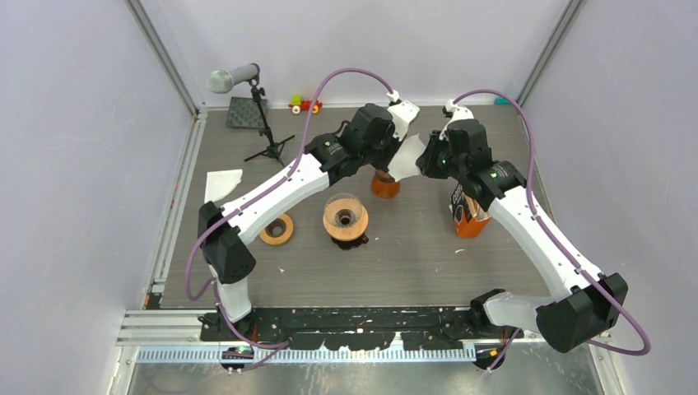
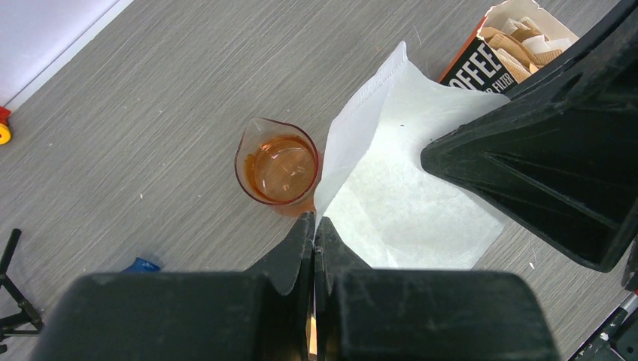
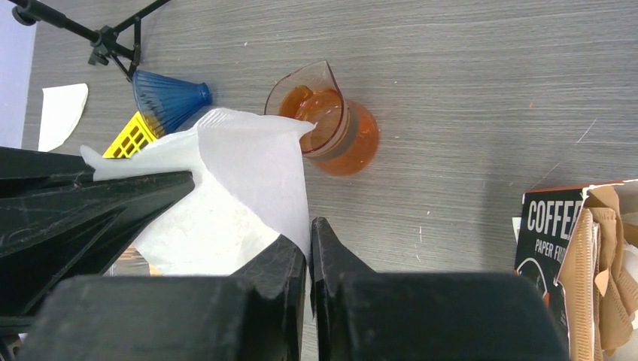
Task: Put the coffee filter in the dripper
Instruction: Place the coffee filter in the coffee dripper.
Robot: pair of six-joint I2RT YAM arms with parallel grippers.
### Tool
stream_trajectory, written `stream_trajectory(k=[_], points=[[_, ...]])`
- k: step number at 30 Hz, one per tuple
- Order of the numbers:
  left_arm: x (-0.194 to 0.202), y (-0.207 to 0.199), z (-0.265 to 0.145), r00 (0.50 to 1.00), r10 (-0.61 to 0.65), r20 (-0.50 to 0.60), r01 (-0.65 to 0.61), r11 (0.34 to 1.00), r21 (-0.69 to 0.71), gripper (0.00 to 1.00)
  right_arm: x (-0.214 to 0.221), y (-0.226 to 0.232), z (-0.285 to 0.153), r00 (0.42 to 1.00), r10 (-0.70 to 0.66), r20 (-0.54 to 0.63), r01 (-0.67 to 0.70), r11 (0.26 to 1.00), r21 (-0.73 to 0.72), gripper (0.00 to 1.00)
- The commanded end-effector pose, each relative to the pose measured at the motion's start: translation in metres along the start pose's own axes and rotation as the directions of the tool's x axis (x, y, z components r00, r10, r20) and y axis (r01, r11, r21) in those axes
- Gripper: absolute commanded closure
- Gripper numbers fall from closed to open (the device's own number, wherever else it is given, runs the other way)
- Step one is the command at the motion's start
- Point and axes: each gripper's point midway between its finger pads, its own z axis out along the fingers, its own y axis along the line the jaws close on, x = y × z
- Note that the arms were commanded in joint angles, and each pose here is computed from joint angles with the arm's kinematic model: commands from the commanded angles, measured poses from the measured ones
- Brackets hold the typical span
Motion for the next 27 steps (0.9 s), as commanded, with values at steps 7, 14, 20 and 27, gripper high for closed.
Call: stream_trajectory(k=[7, 14, 20, 27], points=[[-0.0262, 0.0023, -0.025, 0.996, -0.005, 0.087, 0.005, 1.0, -0.005, 1.0, -0.0189, 0.0054, -0.0065, 0.997, -0.017, 0.074, 0.018, 1.0, -0.012, 0.87], [-0.0269, 0.0041, -0.0258, 0.996, -0.006, 0.09, 0.007, 1.0, -0.015, 1.0, -0.0185, 0.0052, -0.0069, 0.997, -0.018, 0.074, 0.019, 1.0, -0.012, 0.87], [-0.0271, 0.0058, -0.0262, 0.996, -0.009, 0.09, 0.012, 1.0, -0.025, 1.0, -0.0172, 0.0061, -0.007, 0.997, -0.015, 0.07, 0.016, 1.0, -0.018, 0.87], [-0.0269, 0.0063, -0.0261, 0.996, -0.017, 0.089, 0.02, 0.999, -0.029, 1.0, -0.0169, 0.0078, -0.0071, 0.998, -0.012, 0.067, 0.014, 1.0, -0.028, 0.84]])
